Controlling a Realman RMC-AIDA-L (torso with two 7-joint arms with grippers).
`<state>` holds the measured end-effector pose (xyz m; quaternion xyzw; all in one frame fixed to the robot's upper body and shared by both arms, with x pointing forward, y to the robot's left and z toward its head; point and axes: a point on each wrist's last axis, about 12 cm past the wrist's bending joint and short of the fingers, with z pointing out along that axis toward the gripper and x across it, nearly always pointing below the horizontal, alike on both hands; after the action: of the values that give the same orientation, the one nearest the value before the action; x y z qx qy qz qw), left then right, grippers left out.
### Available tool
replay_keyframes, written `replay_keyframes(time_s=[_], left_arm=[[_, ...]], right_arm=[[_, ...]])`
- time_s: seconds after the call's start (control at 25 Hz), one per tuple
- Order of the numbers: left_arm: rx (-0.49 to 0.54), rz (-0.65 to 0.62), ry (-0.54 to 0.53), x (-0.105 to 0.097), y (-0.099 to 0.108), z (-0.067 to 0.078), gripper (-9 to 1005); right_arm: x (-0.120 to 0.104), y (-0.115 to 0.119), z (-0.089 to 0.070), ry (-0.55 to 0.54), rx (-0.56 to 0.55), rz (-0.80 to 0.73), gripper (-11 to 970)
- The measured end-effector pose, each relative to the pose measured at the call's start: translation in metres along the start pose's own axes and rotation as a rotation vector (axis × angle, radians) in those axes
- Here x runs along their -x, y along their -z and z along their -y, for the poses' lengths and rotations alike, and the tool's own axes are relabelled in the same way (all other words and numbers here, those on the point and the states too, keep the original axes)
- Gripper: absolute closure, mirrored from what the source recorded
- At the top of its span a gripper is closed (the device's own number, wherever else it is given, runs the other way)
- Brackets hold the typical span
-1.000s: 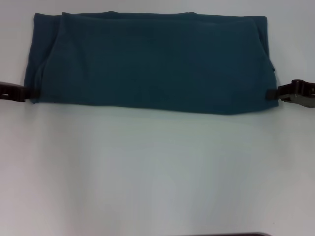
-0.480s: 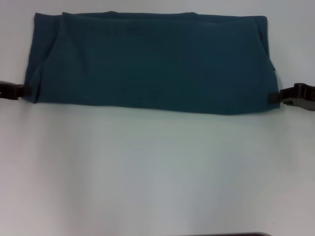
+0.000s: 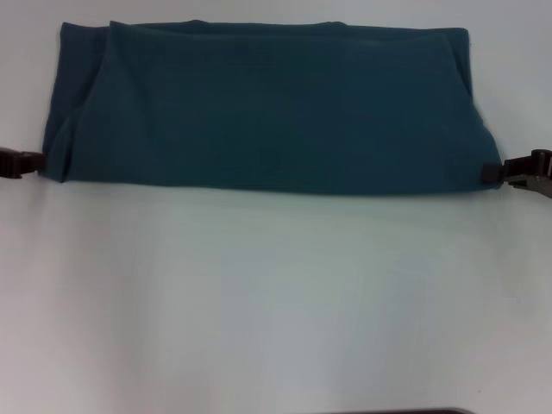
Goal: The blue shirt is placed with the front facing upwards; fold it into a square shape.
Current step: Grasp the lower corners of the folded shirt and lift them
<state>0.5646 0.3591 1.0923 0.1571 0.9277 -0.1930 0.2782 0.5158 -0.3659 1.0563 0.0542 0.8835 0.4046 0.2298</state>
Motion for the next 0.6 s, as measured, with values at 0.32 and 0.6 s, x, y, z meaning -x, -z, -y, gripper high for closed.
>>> replay_keyframes(time_s=[0.32, 0.6], left_arm=[[0.005, 0.016, 0.02, 0.0072, -0.0004, 0.0037, 891], [-0.003, 0.004, 0.007, 0.0105, -0.004, 0.0073, 684]], right_arm=[[0.0009, -0.0006, -0.0006, 0.004, 0.0, -0.001, 902], [0.0034, -0.0019, -0.0023, 0.01, 0.002, 0.0, 899]])
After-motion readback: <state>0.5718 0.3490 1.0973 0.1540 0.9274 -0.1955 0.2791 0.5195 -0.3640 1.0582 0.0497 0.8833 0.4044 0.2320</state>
